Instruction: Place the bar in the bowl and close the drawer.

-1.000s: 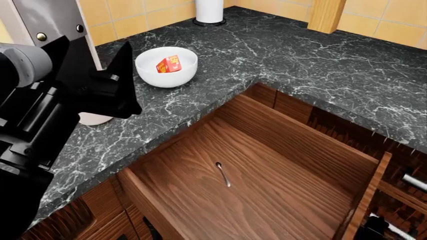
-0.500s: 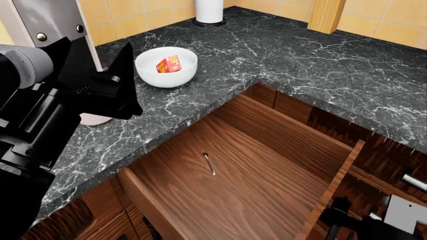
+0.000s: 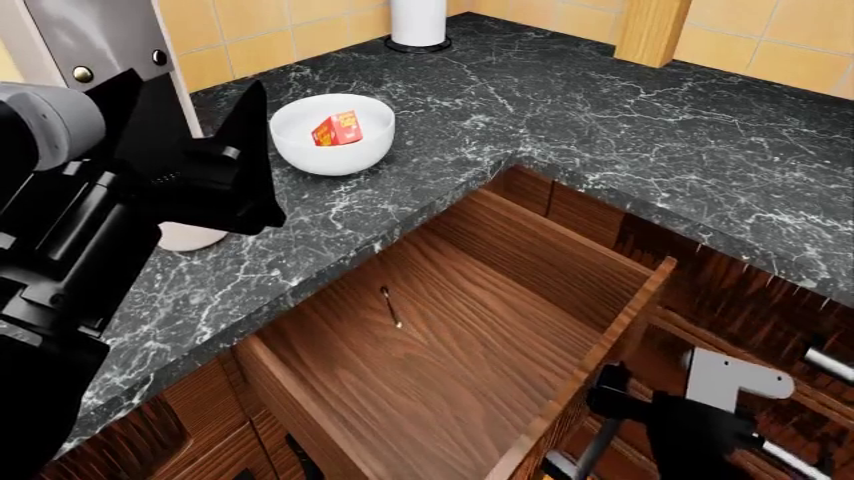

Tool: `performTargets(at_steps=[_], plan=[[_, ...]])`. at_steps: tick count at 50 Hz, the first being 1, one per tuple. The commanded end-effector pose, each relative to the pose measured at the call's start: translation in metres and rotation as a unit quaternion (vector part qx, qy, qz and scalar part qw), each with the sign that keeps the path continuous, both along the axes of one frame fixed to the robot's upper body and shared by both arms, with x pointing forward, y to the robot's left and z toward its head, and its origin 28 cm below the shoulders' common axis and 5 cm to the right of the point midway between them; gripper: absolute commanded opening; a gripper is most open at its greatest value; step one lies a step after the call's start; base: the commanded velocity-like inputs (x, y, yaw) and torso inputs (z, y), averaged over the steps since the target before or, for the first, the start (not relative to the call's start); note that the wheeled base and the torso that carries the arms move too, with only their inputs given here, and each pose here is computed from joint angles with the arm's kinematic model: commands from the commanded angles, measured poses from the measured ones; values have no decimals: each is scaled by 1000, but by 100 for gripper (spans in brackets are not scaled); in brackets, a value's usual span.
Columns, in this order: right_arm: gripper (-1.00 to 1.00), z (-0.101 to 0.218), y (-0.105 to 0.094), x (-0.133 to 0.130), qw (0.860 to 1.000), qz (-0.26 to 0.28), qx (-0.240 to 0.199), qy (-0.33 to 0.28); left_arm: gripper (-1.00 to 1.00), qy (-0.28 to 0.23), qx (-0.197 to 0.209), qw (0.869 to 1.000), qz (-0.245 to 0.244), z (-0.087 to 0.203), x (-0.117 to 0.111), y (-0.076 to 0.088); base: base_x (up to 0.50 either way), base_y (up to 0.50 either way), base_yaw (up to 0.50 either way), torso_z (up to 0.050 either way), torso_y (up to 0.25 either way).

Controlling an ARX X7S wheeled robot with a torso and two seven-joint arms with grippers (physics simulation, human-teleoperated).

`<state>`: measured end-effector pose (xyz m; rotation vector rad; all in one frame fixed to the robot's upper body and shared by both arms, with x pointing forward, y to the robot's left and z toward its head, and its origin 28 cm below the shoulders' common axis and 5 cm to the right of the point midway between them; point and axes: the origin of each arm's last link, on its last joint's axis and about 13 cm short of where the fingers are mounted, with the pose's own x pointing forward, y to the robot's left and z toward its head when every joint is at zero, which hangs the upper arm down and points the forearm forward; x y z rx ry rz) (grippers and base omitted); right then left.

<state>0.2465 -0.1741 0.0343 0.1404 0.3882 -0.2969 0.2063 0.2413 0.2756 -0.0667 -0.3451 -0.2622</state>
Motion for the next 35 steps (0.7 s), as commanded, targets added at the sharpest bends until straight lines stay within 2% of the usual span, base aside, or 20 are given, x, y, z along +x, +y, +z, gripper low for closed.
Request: performTargets(at_steps=[1, 9, 17, 35], plan=[[100, -9, 25, 21, 998, 50, 26, 16, 100, -1, -2, 1000, 4, 0, -1, 1, 0, 0, 0, 0, 0], [100, -13, 37, 43, 996, 80, 26, 24, 100, 1, -3, 1000, 25, -2, -7, 6, 0, 0, 0, 0, 0], [100, -20, 47, 61, 995, 92, 22, 31, 100, 1, -8, 1000, 19, -1, -4, 3, 0, 0, 0, 0, 0], [100, -21, 69, 84, 991, 131, 3, 39, 100, 3, -7, 1000, 14, -3, -2, 3, 0, 0, 0, -1, 0]])
